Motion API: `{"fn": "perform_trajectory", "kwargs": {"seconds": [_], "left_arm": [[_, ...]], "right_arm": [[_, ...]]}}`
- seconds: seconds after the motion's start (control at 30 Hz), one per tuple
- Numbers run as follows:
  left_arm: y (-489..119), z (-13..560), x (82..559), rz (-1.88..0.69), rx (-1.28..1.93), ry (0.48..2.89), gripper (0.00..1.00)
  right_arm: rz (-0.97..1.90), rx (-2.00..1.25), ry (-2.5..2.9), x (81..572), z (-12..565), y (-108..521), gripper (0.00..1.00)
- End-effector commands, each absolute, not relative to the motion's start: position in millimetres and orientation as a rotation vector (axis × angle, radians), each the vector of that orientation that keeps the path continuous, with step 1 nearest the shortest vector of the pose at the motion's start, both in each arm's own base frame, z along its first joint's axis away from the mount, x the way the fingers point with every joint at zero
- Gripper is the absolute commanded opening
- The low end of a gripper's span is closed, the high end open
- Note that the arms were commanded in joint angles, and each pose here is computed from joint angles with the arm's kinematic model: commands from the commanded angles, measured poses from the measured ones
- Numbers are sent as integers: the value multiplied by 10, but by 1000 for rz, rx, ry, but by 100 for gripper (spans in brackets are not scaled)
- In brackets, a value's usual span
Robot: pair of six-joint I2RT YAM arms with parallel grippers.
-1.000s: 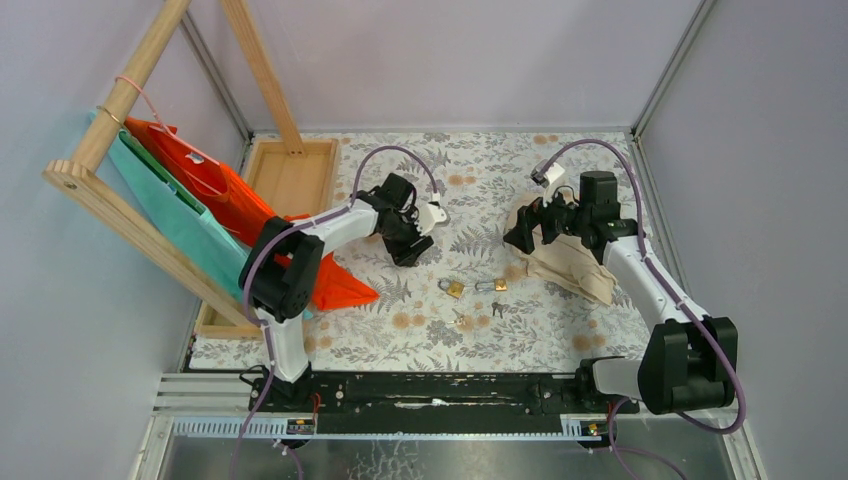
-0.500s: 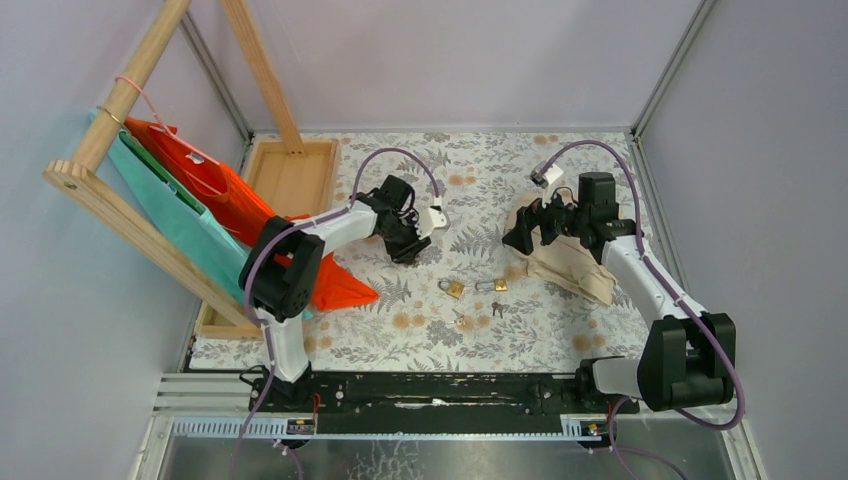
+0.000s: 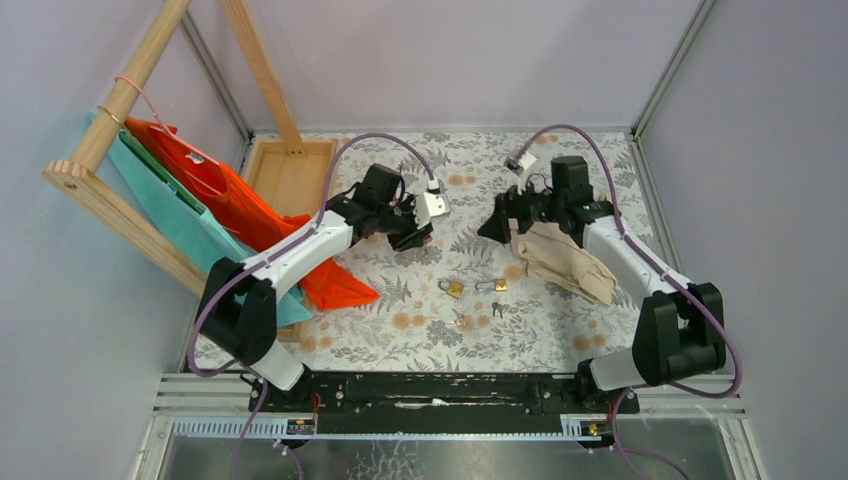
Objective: Lock with the key
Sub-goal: Pick up the lock from the center of the board, then lock the lock.
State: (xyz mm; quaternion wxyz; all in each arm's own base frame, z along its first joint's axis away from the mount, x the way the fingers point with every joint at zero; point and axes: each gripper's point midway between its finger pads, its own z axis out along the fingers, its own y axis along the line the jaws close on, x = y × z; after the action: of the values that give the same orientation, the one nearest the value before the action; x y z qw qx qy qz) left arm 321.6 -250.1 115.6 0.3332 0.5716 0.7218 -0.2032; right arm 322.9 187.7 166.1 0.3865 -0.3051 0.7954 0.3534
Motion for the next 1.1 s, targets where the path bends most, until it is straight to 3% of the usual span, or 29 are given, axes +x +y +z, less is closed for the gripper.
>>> {"fn": "perform_trajectory", "kwargs": {"seconds": [0.0, 0.27, 1.07], "left_arm": [[-2741, 1931, 3372, -474, 1415, 1668, 5], [-2846, 2446, 3365, -471, 1295, 1644, 5], [-2963, 2405, 3262, -396, 1293, 1642, 5]], "right_arm": [[1041, -793, 1958, 3261, 2147, 2301, 88], [1351, -674, 1904, 3211, 2517, 2811, 88], [1595, -620, 1968, 3142, 2402, 3151, 48]]}}
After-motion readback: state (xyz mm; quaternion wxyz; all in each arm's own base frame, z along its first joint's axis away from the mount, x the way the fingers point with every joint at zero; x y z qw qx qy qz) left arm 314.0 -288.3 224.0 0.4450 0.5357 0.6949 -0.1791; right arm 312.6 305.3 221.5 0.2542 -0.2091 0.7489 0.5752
